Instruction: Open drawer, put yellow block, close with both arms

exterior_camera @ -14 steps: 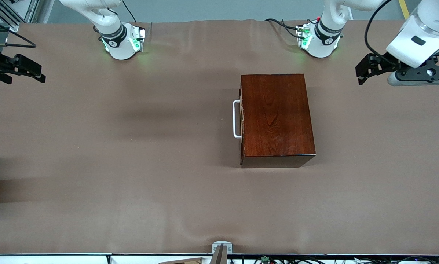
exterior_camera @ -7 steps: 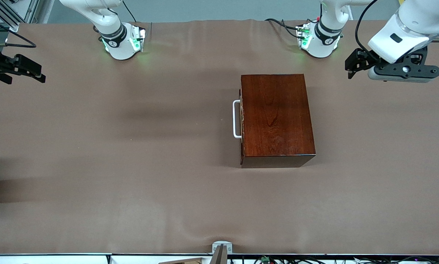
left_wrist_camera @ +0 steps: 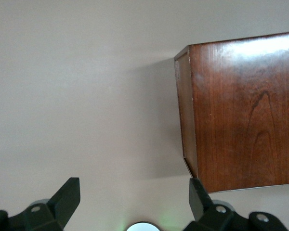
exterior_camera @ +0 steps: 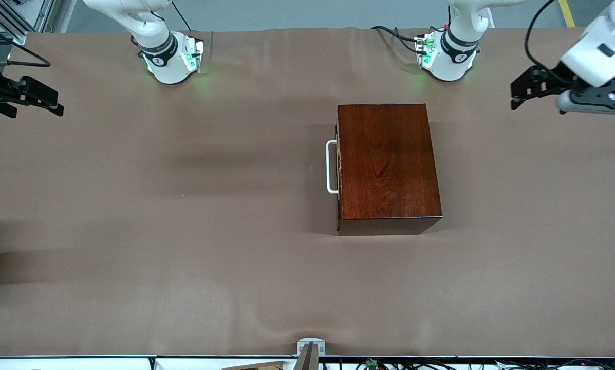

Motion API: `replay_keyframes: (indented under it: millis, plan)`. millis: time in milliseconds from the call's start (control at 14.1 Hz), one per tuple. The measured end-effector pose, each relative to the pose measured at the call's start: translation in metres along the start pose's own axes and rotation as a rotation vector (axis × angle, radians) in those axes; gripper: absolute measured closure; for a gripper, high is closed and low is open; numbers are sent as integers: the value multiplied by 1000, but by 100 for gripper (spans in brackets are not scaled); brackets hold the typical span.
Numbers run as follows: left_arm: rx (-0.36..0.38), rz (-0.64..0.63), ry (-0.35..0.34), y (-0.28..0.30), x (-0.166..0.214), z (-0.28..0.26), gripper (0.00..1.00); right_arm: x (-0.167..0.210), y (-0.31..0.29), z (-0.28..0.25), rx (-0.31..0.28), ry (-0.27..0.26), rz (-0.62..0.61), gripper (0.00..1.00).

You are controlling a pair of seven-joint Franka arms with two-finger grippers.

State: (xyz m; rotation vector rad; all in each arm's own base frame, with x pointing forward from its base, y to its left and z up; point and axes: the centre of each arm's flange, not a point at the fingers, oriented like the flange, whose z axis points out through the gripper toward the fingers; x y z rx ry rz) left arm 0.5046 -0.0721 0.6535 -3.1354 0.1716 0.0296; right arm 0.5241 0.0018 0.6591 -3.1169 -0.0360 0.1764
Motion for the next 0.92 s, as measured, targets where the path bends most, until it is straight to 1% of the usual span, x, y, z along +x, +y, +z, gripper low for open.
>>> replay_keyframes:
  millis: [425,921]
  plan:
    - [-1,-45,28,-23,0,-14,0,0,0,0,0,0,0,0]
    - [-3,-61,28,-32,1,-13,0,0,0,0,0,-1,0,0]
